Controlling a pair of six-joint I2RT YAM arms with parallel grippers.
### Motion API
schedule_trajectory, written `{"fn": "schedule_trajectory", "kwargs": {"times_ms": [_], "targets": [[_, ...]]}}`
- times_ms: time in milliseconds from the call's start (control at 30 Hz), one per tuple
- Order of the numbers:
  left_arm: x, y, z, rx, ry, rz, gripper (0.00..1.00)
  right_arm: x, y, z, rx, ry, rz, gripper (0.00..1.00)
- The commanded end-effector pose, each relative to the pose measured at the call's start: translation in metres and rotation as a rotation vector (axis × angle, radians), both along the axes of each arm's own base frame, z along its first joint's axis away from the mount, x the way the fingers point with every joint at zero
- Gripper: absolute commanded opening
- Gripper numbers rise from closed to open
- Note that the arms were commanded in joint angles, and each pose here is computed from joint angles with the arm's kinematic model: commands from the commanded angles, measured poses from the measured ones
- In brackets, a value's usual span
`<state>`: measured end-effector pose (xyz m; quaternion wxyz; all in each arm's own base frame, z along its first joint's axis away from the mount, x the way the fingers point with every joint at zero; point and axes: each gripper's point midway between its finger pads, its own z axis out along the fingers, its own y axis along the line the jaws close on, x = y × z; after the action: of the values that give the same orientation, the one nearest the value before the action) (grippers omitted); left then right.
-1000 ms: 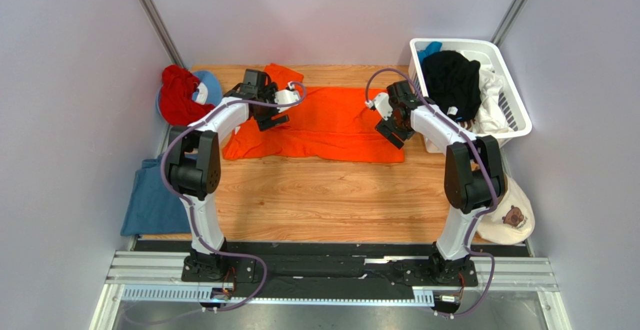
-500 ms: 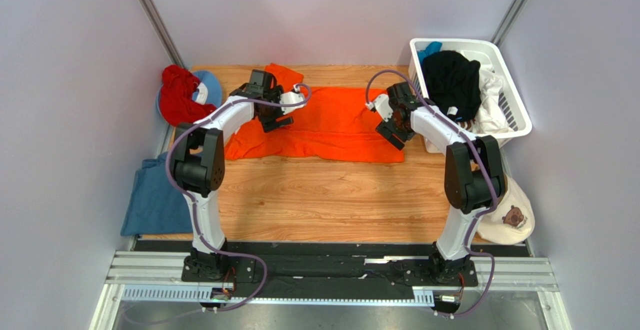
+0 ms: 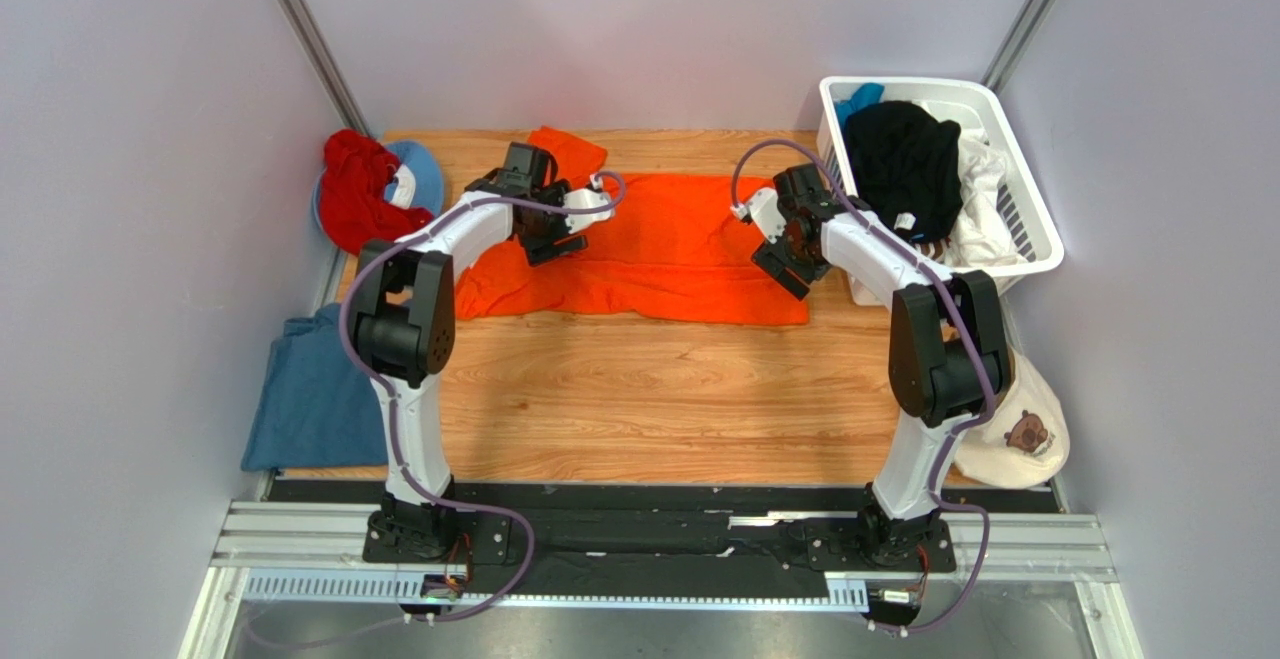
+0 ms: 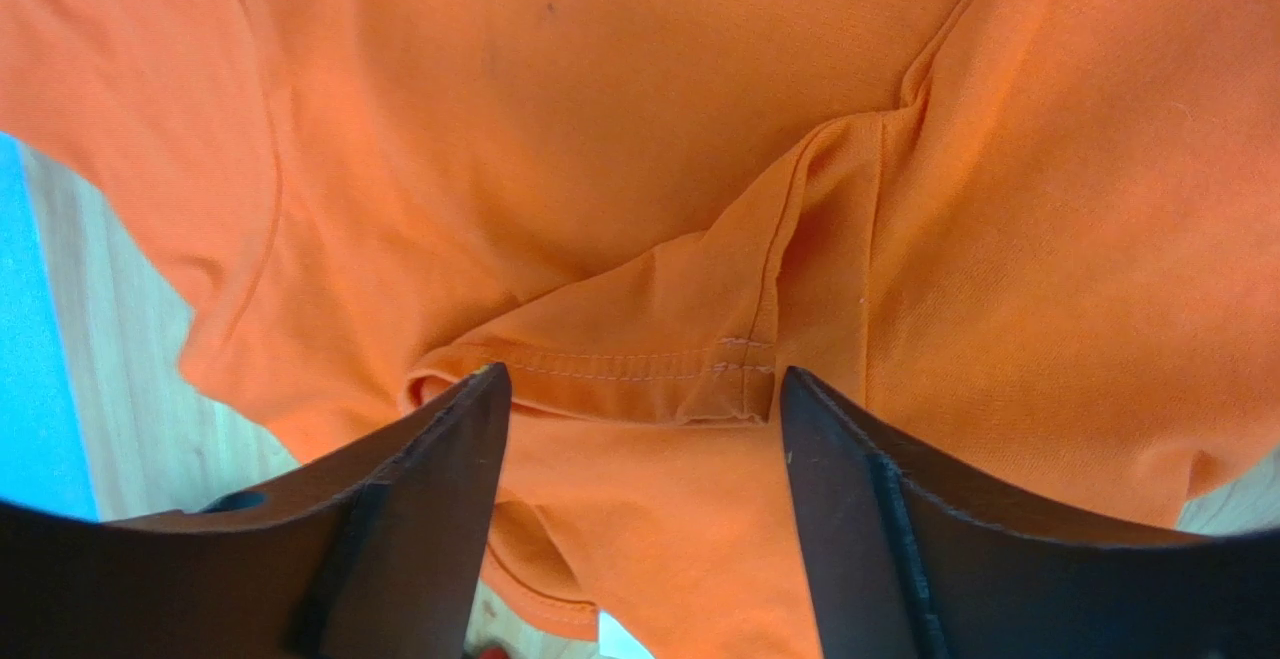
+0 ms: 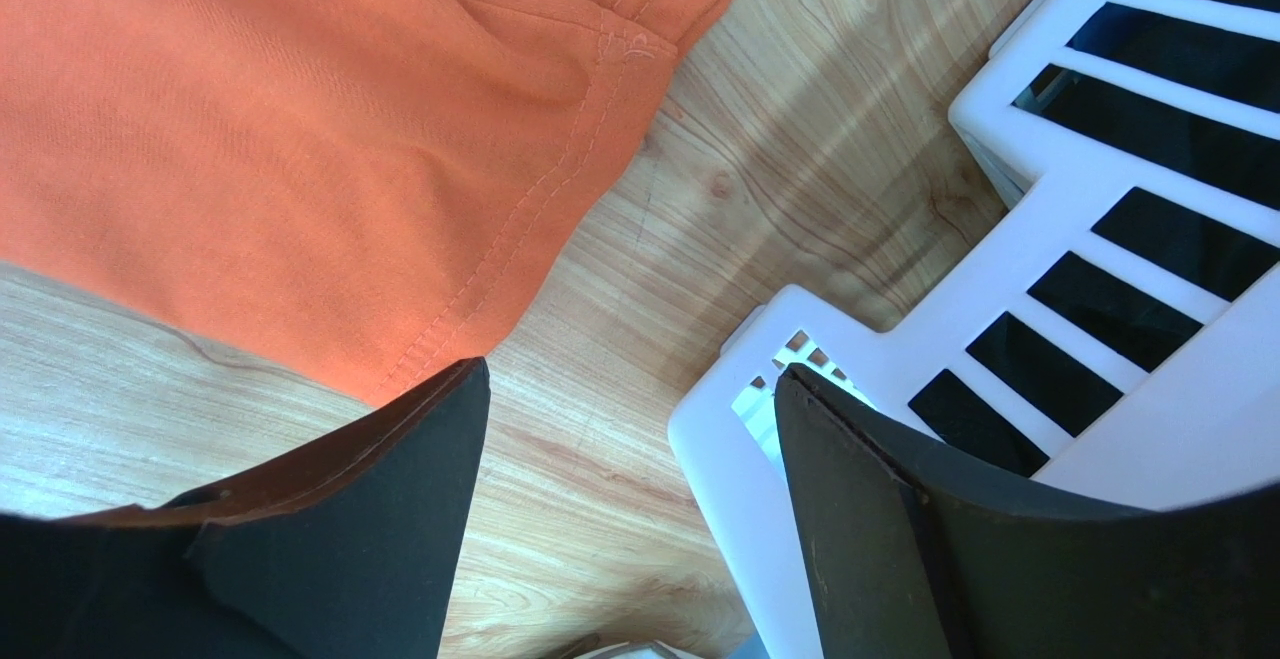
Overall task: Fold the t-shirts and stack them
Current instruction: Fold the tshirt
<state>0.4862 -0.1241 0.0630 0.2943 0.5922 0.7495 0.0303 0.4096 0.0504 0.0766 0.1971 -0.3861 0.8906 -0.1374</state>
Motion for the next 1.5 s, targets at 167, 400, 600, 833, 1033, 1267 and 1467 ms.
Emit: {"fn": "schedule_trajectory", "kwargs": {"times_ms": [167,400,600,833,1033,1267,1467], "targets": [[0.013,-0.005,0.006,-0.001,-0.029,-0.016,0.46,0.003,0.002,0.013,0.01,-0.045,-0.007,0.74],[0.023,-0.007,0.009,-0.008,-0.049,-0.006,0.0,-0.001,0.003,0.009,0.013,-0.034,-0.006,0.73],[0.038,-0.02,0.016,-0.019,-0.081,-0.014,0.0,-0.002,0.001,0.011,0.009,-0.034,-0.009,0.73],[0.063,-0.028,0.023,0.006,-0.153,0.012,0.13,-0.003,0.001,0.013,0.011,-0.037,-0.015,0.73],[0.079,-0.022,0.025,0.025,-0.226,0.07,0.61,-0.002,0.001,0.014,0.013,-0.039,-0.018,0.73],[0.073,-0.009,0.046,0.055,-0.328,0.097,0.77,0.001,0.006,0.018,0.027,-0.048,-0.018,0.73],[0.038,0.002,0.053,0.057,-0.319,0.078,0.77,0.001,0.009,0.025,0.041,-0.066,-0.014,0.75]]}}
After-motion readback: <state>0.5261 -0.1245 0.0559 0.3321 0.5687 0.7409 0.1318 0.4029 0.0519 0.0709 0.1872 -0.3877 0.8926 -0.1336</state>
